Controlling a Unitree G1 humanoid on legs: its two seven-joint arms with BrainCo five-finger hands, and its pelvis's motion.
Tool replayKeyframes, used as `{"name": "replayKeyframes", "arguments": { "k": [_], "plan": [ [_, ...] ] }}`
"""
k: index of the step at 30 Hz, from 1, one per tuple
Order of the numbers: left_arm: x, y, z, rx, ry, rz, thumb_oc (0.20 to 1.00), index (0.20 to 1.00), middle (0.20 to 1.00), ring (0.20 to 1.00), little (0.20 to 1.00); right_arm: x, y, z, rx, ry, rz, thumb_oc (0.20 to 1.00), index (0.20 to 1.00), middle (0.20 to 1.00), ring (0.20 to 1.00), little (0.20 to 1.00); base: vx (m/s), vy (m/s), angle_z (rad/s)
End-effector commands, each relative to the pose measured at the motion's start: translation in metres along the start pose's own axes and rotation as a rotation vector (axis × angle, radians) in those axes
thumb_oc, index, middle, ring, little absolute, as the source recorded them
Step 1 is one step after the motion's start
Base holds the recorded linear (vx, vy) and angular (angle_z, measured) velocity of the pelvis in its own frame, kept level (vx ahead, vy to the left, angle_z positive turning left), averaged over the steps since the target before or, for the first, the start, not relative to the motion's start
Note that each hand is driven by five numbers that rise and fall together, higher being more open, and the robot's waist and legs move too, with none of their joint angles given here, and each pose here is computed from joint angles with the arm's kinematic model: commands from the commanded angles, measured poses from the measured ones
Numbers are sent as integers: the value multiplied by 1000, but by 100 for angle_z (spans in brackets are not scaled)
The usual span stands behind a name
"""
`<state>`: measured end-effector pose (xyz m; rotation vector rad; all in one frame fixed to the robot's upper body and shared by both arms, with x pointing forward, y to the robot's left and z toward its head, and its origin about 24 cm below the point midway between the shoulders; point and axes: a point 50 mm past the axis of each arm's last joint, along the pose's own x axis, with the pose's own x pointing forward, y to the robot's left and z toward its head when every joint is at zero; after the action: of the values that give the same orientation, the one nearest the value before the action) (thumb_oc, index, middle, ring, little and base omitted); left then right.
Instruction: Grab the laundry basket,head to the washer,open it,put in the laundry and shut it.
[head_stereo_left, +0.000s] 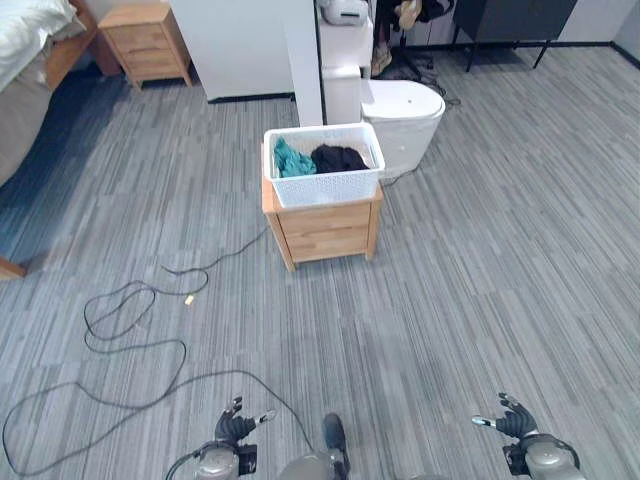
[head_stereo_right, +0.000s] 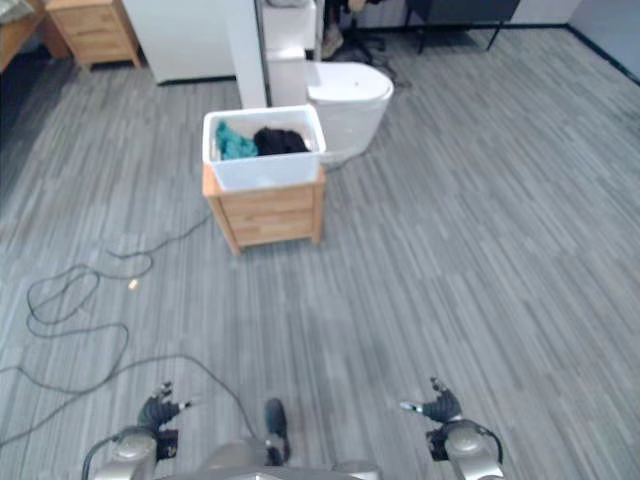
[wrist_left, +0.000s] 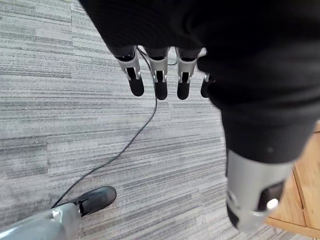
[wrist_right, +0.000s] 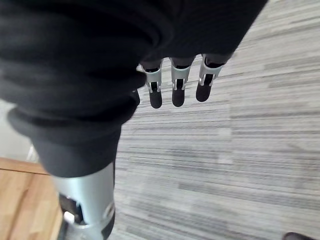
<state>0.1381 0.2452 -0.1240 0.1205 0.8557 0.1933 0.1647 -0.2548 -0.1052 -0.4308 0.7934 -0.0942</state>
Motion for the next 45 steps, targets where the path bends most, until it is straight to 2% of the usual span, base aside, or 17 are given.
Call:
{"name": "replayKeyframes", "arguments": {
  "k": [1, 6, 10, 14, 20, 25, 32, 45],
  "plan": [
    [4, 10, 30, 44, -115, 28, 1000, 1000, 1000, 1000, 1000, 12, -12, 44, -25, -151, -27, 1000, 1000, 1000, 1000, 1000, 146, 97, -7],
    [6, 9, 37, 61, -131, 26, 1000, 1000, 1000, 1000, 1000, 12, -12, 46, -13, -146, -27, 1000, 1000, 1000, 1000, 1000, 489, -3, 23],
    [5, 6, 31, 86, -118, 9, 1000, 1000, 1000, 1000, 1000, 8, -15, 29, -20, -104, -24, 1000, 1000, 1000, 1000, 1000, 596, -274, 80],
    [6, -2, 18, 39, -65, 5, 1000, 1000, 1000, 1000, 1000, 8, -32, 28, -5, -104, -77, 1000, 1000, 1000, 1000, 1000, 507, -402, 101],
    [8, -7, 17, 67, -48, -14, 1000, 1000, 1000, 1000, 1000, 8, -43, 17, -6, -50, -121, 1000, 1000, 1000, 1000, 1000, 159, -47, -43],
    [6, -4, 11, 62, -26, -6, 1000, 1000, 1000, 1000, 1000, 7, -37, 9, -9, -21, -107, 1000, 1000, 1000, 1000, 1000, 118, 35, -67],
    [5, 2, 6, 78, -3, 9, 1000, 1000, 1000, 1000, 1000, 6, -32, 4, -23, -5, -91, 1000, 1000, 1000, 1000, 1000, 65, 45, 21],
    [-2, 21, 38, 26, -172, 89, 1000, 1000, 1000, 1000, 1000, 4, -38, 56, -63, -230, -99, 1000, 1000, 1000, 1000, 1000, 0, 25, -4]
  ]
}}
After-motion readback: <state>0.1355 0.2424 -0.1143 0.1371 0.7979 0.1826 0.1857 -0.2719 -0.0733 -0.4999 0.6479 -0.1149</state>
